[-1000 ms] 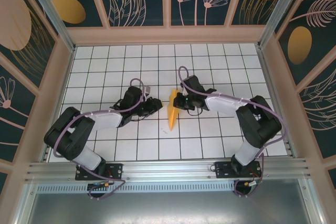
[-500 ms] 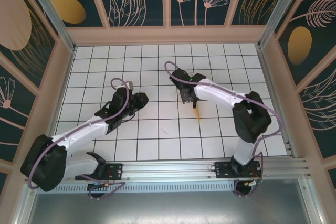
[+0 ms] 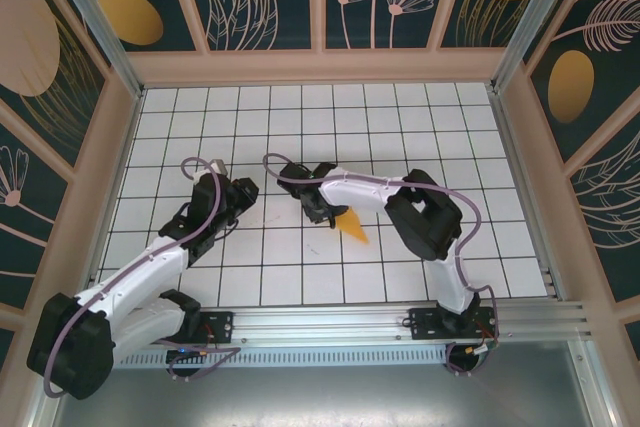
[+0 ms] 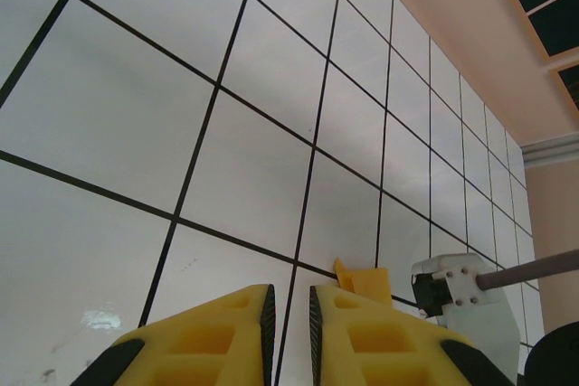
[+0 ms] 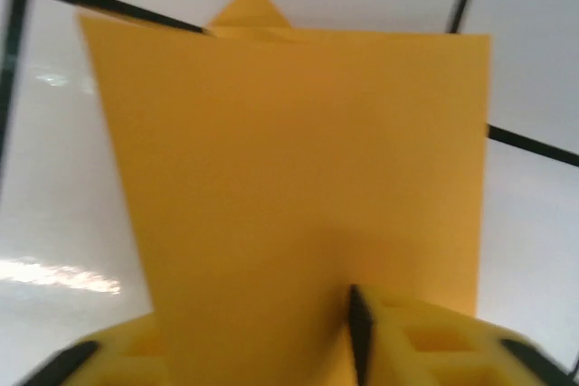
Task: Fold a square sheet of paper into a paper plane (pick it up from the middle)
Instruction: Turn over the paper at the center of the table.
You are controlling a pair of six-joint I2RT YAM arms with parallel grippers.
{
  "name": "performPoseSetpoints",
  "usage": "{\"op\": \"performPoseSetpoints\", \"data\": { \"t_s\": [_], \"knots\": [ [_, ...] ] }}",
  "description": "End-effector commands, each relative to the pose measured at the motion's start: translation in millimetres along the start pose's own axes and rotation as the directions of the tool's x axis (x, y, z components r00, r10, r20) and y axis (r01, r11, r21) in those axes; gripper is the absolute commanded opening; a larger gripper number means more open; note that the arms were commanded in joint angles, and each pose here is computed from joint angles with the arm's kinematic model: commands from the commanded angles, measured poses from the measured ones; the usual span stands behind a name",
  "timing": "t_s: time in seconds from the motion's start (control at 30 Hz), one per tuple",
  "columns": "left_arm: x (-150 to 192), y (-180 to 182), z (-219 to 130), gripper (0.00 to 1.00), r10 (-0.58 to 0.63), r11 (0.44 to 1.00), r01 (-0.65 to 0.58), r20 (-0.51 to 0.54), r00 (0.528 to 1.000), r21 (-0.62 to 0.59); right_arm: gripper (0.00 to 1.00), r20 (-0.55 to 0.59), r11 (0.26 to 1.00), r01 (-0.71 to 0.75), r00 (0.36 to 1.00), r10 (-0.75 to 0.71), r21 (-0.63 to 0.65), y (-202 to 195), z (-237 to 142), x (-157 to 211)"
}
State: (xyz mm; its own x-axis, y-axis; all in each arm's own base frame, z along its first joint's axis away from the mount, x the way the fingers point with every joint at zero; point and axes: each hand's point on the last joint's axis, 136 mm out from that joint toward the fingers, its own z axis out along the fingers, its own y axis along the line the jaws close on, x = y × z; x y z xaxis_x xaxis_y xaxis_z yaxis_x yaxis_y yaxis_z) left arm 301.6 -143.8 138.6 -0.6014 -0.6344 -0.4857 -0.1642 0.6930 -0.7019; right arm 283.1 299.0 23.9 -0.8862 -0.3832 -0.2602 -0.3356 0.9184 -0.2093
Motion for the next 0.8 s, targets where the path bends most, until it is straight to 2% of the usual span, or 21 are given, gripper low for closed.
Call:
{"op": "performPoseSetpoints", "data": {
  "t_s": [0.0,0.23,0.3,0.43,0.53,0.67,0.77],
  "knots": [
    [6.7,-3.7,4.9,0.21,0.029,0.999,-0.028,-0.037,0.999,0.033,0.46,0.036,0.988,-0.047,0.998,0.053,-0.150,15.6,-28.5,-14.9],
    [24.7,-19.6,19.2,0.22,0.051,0.993,-0.035,-0.137,0.989,0.117,0.50,0.194,0.943,-0.022,0.977,0.092,-0.333,6.3,-86.3,-24.7],
    [30.0,-21.2,23.4,0.23,0.045,0.991,-0.024,-0.164,0.985,0.131,0.53,0.222,0.940,0.011,0.973,0.069,-0.341,-0.1,-86.7,-16.1],
    [38.9,-19.9,32.1,0.23,0.032,0.991,-0.004,-0.205,0.978,0.135,0.55,0.185,0.933,0.051,0.983,0.017,-0.356,5.9,-74.8,-1.5],
    [42.2,-19.4,34.4,0.23,0.029,0.992,0.001,-0.226,0.974,0.128,0.55,0.230,0.936,0.070,0.973,0.013,-0.346,3.9,-81.3,1.2],
    [52.8,-15.9,39.1,0.23,0.027,0.992,0.007,-0.272,0.962,0.122,0.48,0.311,0.901,0.156,0.950,-0.025,-0.406,10.8,-92.3,13.8],
    [65.9,-22.5,42.7,0.23,0.042,0.989,0.007,-0.324,0.945,0.150,0.34,0.218,0.909,0.057,0.975,0.038,-0.413,-3.5,-73.2,20.2]
  ]
}}
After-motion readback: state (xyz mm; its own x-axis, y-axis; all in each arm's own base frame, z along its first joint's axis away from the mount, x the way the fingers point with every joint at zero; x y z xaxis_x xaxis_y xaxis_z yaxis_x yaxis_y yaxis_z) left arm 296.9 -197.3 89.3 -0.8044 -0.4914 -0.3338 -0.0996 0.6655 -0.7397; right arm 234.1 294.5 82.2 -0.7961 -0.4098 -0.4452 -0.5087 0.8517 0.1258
